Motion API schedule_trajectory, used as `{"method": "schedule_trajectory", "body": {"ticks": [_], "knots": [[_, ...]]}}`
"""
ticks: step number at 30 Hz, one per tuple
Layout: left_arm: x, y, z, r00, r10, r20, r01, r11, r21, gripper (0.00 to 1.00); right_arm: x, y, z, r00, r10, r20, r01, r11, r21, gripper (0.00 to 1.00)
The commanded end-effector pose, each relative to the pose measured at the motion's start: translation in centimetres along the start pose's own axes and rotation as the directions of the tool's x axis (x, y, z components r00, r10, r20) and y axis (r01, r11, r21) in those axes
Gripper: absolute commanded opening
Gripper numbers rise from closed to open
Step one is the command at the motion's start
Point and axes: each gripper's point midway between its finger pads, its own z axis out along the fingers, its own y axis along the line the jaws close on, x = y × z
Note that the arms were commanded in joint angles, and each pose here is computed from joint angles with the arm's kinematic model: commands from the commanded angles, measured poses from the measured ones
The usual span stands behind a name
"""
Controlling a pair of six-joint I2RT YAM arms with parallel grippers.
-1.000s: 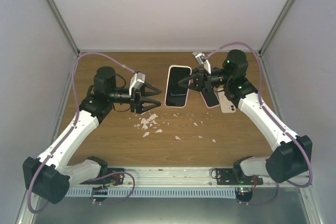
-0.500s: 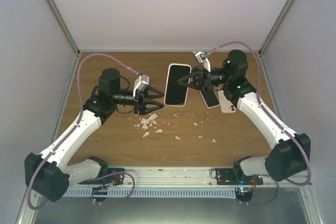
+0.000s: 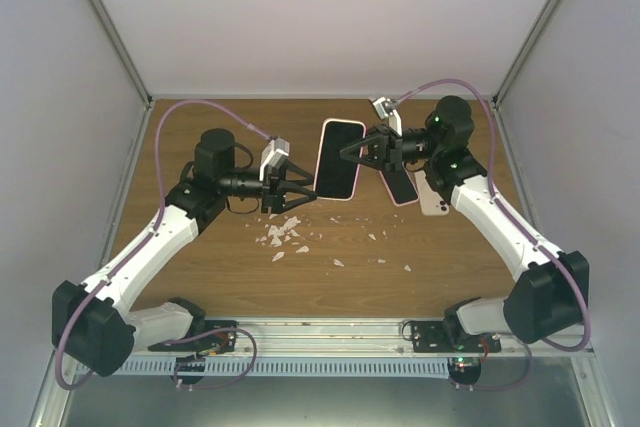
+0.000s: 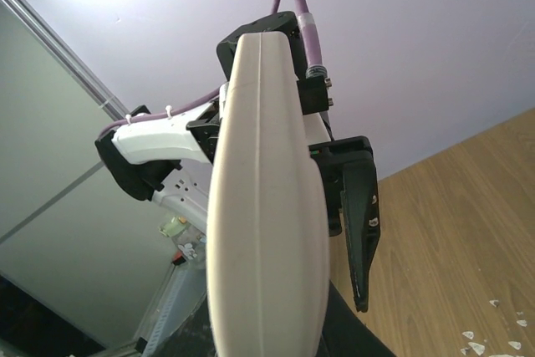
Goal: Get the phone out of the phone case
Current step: Remove the phone case from the phone.
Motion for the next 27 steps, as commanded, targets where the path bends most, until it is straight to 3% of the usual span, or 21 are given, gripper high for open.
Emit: {"method": "schedule_trajectory", "body": {"ticks": [1,19,27], "knots": [[-0.5,1.9,-0.2,0.999,-0.013,0.031,0.015,0.998,-0.066,0.51,-0.2,1.5,0.0,0.999,-0.040,-0.004,0.040,0.998,-0.039,0.00],[-0.6,3.1,-0.7,0.996,-0.059,0.062,0.064,0.995,-0.081,0.49,0.0,3.8,0.0,0.997,-0.075,-0.017,0.073,0.993,-0.090,0.00],[0.6,7.1,-1.4,0.993,-0.099,0.057,0.111,0.953,-0.283,0.46,0.2,4.5,0.2,0.997,-0.074,-0.023,0.071,0.991,-0.117,0.00]]}}
